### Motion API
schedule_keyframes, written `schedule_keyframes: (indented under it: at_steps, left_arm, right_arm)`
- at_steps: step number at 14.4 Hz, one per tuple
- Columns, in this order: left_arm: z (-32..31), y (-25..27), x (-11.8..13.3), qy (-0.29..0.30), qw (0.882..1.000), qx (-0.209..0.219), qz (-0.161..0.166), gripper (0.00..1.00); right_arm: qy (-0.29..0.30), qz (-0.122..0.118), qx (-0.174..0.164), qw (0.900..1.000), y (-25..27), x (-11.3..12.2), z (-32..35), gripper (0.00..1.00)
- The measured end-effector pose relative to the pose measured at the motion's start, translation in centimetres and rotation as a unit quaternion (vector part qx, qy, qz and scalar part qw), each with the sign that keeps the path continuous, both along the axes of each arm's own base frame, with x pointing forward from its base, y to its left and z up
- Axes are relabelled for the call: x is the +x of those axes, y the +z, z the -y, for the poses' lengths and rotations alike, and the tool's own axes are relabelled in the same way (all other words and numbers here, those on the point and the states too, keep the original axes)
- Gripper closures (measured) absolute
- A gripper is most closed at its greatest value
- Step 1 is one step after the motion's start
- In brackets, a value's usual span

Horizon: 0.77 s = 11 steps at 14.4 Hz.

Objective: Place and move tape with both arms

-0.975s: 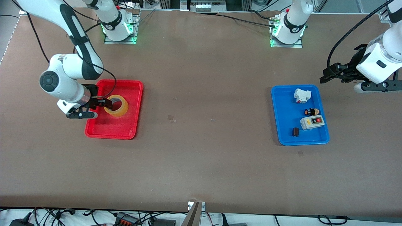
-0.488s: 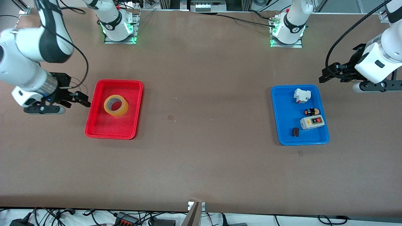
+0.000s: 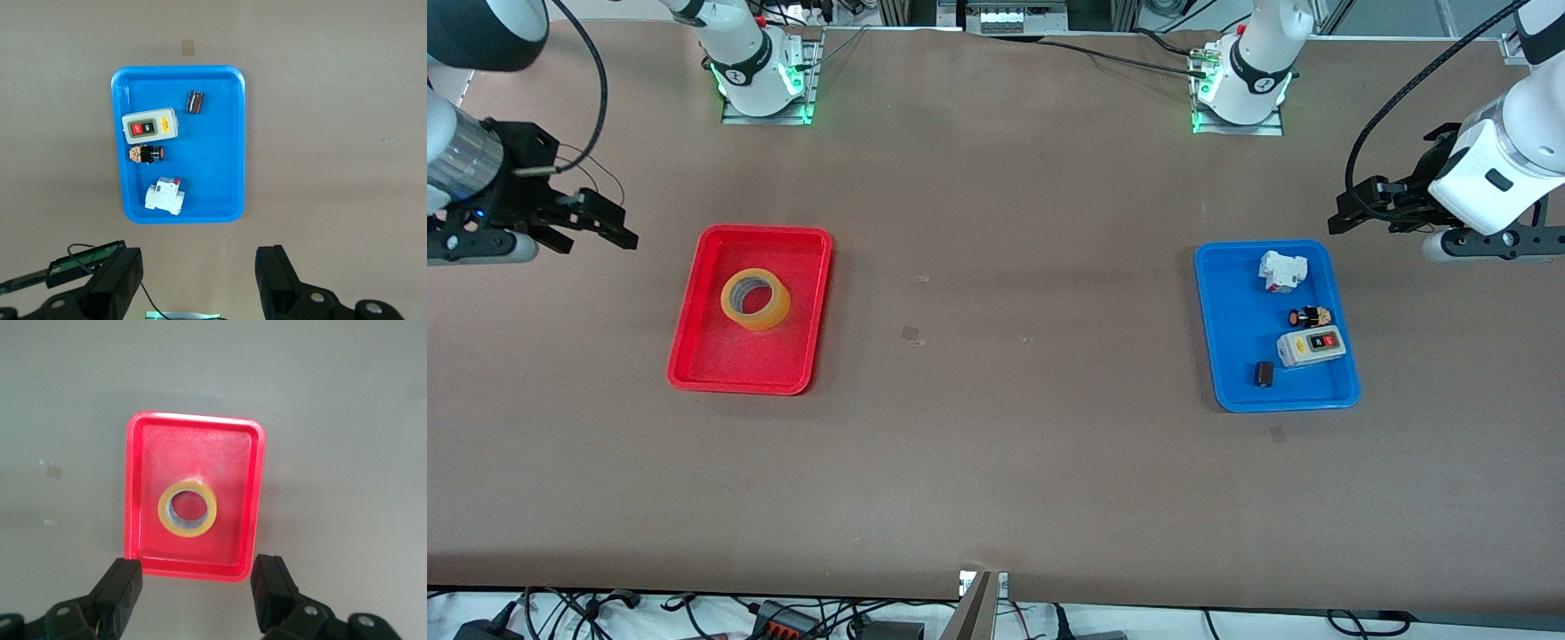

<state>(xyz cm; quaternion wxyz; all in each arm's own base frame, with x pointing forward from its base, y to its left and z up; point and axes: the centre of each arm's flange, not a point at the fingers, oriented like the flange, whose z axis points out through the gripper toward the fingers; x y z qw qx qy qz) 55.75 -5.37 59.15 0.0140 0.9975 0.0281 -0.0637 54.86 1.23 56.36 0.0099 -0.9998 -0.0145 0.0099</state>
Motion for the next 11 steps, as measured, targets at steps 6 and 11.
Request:
schedule_keyframes:
  at_steps: [6, 11]
  left_arm:
    - [0.3, -0.1, 0.0, -0.003, 1.000, 0.000, -0.001, 0.00]
    - [0.7, -0.2, -0.1, -0.006, 1.000, 0.000, -0.002, 0.00]
  right_arm:
    - [-0.035, 0.000, -0.032, 0.999, 2.9, -2.6, 1.5, 0.00]
    - [-0.049, -0.008, -0.034, 0.998, 3.0, -4.3, 2.8, 0.00]
